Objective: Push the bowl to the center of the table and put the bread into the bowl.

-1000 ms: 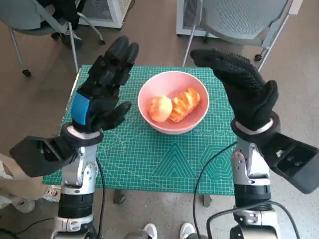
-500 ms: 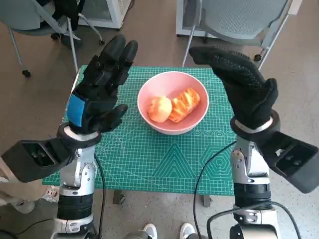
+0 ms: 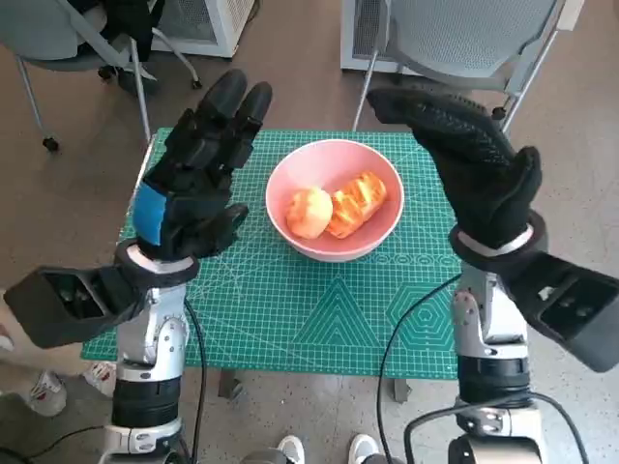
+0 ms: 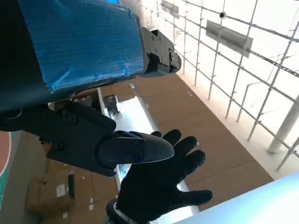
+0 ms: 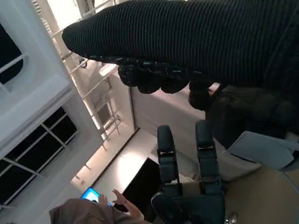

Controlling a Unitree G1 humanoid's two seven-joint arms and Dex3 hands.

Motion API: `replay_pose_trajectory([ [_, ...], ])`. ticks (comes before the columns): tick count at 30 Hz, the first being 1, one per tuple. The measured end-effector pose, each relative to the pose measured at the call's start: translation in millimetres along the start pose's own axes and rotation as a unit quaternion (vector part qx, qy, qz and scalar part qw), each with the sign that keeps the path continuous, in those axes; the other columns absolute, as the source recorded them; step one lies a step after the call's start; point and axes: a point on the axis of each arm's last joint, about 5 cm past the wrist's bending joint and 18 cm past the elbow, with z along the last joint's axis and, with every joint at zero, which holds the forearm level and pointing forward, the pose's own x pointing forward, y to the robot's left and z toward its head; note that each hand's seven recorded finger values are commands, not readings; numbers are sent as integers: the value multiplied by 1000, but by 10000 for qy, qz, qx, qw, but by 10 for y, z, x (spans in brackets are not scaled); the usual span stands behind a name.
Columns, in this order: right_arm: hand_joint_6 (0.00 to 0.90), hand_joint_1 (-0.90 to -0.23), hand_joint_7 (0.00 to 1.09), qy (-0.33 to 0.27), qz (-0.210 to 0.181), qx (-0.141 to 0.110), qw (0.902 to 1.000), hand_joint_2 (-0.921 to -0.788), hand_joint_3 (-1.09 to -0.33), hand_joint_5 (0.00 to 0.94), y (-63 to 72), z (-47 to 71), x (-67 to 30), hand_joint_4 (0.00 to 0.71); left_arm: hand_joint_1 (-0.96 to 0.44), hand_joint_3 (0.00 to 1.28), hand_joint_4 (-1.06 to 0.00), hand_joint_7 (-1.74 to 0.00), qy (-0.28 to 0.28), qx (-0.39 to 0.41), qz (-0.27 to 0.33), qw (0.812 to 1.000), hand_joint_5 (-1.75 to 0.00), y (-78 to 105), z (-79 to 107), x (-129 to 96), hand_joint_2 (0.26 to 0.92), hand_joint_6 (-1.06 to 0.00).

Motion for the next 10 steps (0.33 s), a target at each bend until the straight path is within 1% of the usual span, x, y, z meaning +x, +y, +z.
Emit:
replay_pose_trajectory([
  [1,25,-694,273,-4,5,-6,10000,-921,-801,3,-2,3,2,69,-482,191,-118,-93,9,-4,-1,10000,0,0,-1,0,911,-247],
  [3,25,-696,274,-3,8,-7,10000,-921,-801,2,-5,5,6,69,-318,117,-111,-89,24,27,31,10000,-1,-2,1,2,916,-237],
  [6,24,-697,276,13,5,10,10000,-921,-800,2,-7,4,7,68,-223,81,-111,-85,35,79,128,9999,-2,-6,4,4,919,-230],
  [10,23,-697,277,17,6,14,10000,-921,-801,1,-7,3,7,67,-183,70,-113,-82,52,130,224,9997,-3,-12,2,6,921,-223],
])
